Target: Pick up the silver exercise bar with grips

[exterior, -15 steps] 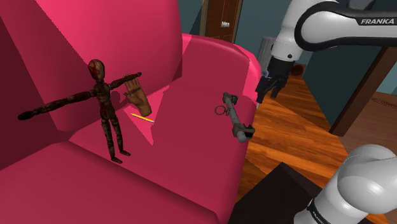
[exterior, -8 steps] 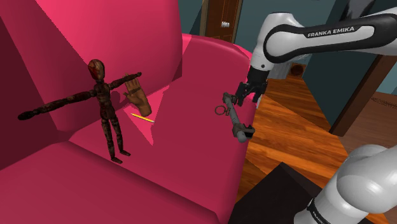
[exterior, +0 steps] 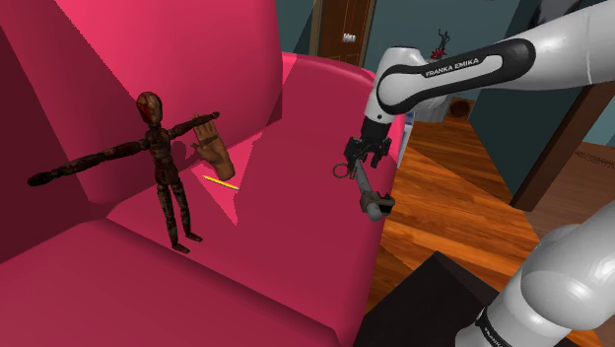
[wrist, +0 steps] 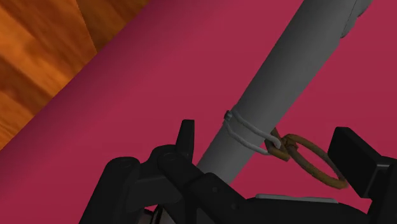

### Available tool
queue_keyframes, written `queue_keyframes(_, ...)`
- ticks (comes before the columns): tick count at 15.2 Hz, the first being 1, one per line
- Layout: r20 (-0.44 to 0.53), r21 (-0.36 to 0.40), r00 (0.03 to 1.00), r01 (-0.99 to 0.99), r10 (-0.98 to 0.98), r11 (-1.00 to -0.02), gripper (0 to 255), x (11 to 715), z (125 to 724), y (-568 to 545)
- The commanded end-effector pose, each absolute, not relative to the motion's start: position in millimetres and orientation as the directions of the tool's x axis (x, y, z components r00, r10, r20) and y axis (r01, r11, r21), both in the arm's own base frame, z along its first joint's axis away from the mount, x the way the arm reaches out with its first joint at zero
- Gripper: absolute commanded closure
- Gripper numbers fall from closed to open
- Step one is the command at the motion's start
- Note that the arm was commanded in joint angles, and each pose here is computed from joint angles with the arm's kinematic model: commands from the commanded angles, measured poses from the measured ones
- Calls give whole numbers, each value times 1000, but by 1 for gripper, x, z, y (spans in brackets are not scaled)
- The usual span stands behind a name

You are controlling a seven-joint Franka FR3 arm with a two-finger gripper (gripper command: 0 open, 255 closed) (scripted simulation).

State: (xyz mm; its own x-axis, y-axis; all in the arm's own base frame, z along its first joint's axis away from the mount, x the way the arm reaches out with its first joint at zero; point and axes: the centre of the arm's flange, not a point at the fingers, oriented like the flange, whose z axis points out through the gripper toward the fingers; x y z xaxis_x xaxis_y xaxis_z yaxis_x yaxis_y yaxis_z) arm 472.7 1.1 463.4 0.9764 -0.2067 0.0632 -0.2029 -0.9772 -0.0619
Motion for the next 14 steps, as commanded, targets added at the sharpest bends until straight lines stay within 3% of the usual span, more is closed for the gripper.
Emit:
queue_keyframes(1,64,-63,976,-205,-208,-977,0,474,453,0)
queue_keyframes(7,64,-63,976,-205,-208,-977,0,474,434,0)
queue_keyframes(8,64,-63,976,-205,-208,-977,255,474,434,0)
queue_keyframes(14,64,-63,976,-205,-208,-977,255,474,434,0)
